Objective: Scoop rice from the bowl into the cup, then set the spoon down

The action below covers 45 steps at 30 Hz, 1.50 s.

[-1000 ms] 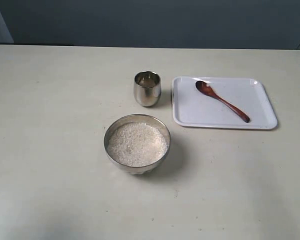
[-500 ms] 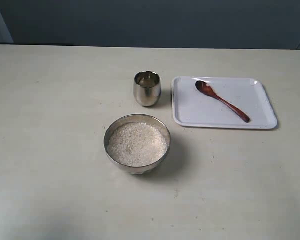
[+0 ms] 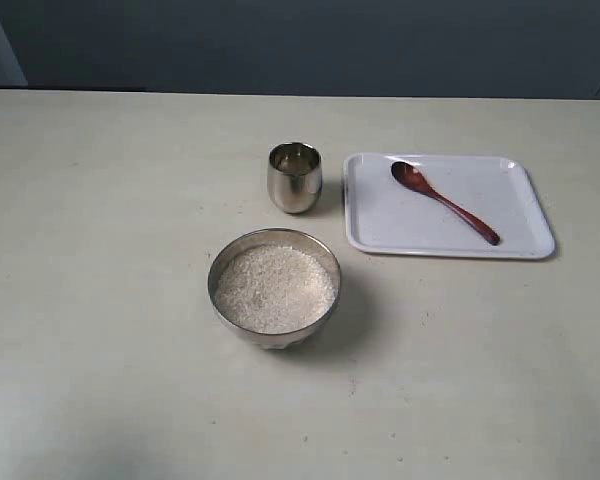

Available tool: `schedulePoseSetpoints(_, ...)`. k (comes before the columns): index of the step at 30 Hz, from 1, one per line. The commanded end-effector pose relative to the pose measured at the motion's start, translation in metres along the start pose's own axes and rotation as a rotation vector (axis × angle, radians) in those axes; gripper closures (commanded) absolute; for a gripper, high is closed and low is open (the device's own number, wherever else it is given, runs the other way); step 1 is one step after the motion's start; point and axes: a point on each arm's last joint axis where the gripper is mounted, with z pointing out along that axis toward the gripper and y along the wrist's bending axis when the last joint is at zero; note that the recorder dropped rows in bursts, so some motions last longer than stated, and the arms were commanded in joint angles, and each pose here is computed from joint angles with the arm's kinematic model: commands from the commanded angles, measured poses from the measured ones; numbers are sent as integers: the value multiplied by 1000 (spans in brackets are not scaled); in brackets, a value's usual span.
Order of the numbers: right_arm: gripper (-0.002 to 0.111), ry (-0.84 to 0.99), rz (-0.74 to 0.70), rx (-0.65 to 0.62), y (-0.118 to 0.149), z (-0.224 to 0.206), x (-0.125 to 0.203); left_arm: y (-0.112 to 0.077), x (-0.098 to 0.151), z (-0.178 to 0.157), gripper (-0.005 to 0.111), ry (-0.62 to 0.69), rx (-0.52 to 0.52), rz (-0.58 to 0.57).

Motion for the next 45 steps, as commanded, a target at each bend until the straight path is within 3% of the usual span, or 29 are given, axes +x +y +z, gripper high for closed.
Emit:
schedulePoseSetpoints(1,108,-7,-38,3,0,0,0,0,-3,-1,106,-16,1,-9)
schedulePoseSetpoints(45,108,-2,-17,-4,0,0,0,0,-3,-1,106,-16,1,-9)
